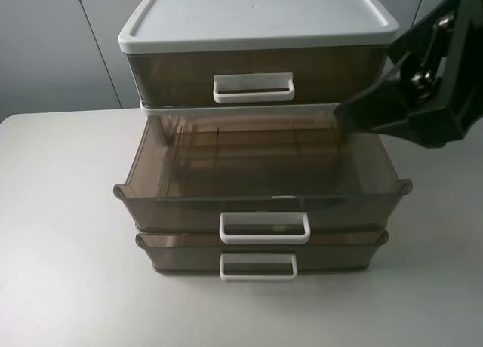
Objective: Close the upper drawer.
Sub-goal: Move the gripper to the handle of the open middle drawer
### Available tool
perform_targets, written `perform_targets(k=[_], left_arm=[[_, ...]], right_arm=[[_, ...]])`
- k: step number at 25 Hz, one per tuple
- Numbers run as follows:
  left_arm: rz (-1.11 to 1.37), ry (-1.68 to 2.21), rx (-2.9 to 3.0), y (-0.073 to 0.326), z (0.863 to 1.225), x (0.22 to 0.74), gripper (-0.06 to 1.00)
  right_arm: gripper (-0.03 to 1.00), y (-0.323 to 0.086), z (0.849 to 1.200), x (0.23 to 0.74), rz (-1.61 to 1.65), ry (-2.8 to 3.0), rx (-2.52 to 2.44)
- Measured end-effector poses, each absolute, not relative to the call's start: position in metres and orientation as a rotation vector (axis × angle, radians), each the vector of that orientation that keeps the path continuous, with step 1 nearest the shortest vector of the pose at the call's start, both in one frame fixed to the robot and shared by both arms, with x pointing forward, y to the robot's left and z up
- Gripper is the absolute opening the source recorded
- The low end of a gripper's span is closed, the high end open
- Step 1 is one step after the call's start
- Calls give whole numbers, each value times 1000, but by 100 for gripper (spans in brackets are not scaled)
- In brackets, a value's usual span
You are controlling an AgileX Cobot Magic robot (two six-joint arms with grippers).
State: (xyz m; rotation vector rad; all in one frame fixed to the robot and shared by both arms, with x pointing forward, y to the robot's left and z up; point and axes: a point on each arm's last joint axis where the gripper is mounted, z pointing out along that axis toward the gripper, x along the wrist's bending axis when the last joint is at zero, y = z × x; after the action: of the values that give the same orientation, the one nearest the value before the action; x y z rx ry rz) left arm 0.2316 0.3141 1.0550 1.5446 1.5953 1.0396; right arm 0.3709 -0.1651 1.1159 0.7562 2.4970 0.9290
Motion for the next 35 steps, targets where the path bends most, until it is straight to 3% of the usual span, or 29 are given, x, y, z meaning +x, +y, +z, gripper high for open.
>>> perform_targets(k=[13, 35], left_arm=[[1040, 1595, 1545, 314, 1055, 232, 74], [1040, 1595, 1545, 314, 1055, 232, 74]], right_arm=[[63, -99, 1076, 351, 889, 2862, 448], [63, -63, 1005, 367, 551, 3115, 200]])
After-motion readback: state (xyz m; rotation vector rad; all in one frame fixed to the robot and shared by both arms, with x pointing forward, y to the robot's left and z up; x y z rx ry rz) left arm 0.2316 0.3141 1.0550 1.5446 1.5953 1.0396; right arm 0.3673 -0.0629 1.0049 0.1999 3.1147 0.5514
